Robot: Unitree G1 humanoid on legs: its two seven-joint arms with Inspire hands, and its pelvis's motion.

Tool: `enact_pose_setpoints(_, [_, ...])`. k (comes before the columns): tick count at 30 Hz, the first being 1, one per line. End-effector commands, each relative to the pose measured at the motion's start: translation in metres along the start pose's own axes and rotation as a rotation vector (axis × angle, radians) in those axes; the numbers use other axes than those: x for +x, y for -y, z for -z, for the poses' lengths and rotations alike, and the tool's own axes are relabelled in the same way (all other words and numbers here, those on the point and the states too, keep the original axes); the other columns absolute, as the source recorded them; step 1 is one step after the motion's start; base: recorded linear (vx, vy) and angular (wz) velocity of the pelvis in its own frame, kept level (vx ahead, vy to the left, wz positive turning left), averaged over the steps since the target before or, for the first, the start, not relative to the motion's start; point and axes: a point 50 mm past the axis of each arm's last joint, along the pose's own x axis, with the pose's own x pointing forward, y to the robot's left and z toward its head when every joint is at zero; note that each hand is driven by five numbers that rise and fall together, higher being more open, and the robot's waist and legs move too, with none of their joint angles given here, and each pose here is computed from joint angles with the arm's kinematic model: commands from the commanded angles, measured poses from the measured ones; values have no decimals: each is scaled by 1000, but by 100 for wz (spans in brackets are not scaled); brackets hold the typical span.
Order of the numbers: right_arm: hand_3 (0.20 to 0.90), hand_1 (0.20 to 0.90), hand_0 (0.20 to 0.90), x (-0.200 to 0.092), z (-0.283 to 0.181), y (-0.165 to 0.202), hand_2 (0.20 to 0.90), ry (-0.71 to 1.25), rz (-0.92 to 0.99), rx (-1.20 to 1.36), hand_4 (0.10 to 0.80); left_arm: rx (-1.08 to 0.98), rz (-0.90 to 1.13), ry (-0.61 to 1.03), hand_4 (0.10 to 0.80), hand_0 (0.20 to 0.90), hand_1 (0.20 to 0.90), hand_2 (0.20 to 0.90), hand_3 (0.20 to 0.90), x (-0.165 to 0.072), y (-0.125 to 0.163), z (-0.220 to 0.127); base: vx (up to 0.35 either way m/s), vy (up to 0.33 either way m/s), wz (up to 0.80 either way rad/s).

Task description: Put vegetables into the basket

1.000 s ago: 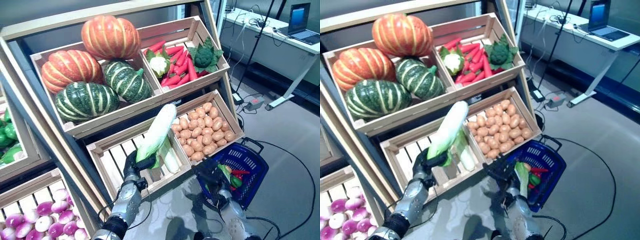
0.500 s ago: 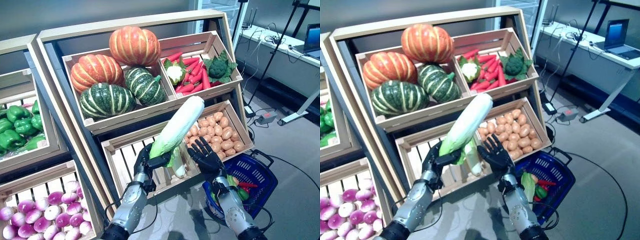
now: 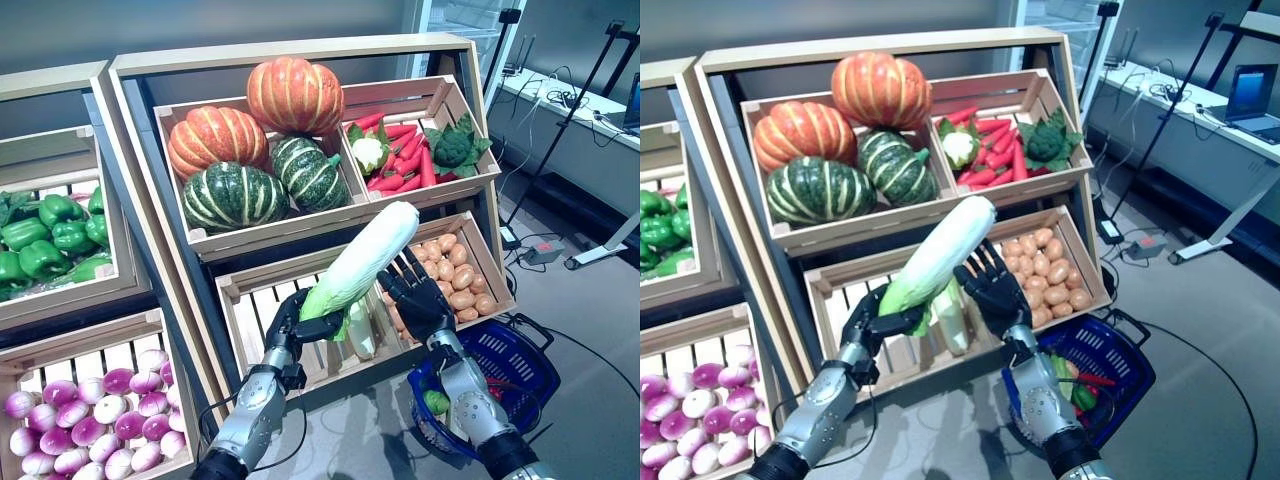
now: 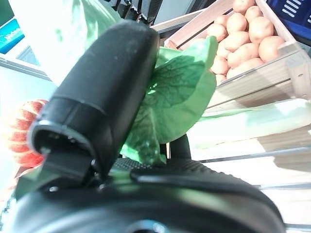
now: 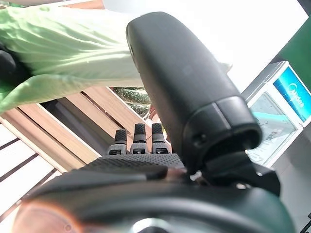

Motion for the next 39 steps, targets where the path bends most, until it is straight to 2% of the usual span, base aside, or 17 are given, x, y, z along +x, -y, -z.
enact_pose_setpoints(1, [900,900,900,41,-59,-69,900,254,-367,67,800,66,223,183,400,300,300,300,300,8,32,-33,0,0,0])
enact_pose_setpoints(9, [900,900,900,45,-53,-84,900,194,-495,212,800,69,252,124,400,300,300,300,300,5,35,-19,1,2,0])
enact_pose_setpoints(17, [900,900,900,43,-53,-112,900,171,-731,452,800,88,274,93,400,300,300,300,300,3,32,-12,-2,2,4])
enact_pose_setpoints(28, [900,900,900,53,-90,-137,900,238,-806,352,800,114,317,84,400,300,300,300,300,3,34,-15,-9,-6,4])
enact_pose_setpoints(34, [900,900,900,60,-97,-131,900,250,-753,203,800,115,317,80,400,300,300,300,300,4,33,-15,0,0,0])
enact_pose_setpoints(35, [364,364,364,60,-100,-130,364,262,-736,174,442,117,317,78,400,300,300,300,300,4,33,-15,0,0,0])
enact_pose_setpoints(36, [300,300,300,61,-101,-129,300,268,-731,163,400,117,316,77,400,300,300,300,300,4,32,-14,0,0,0])
enact_pose_setpoints(39, [300,300,300,62,-104,-127,300,285,-725,125,400,119,313,75,400,300,300,300,300,4,32,-13,2,-2,1])
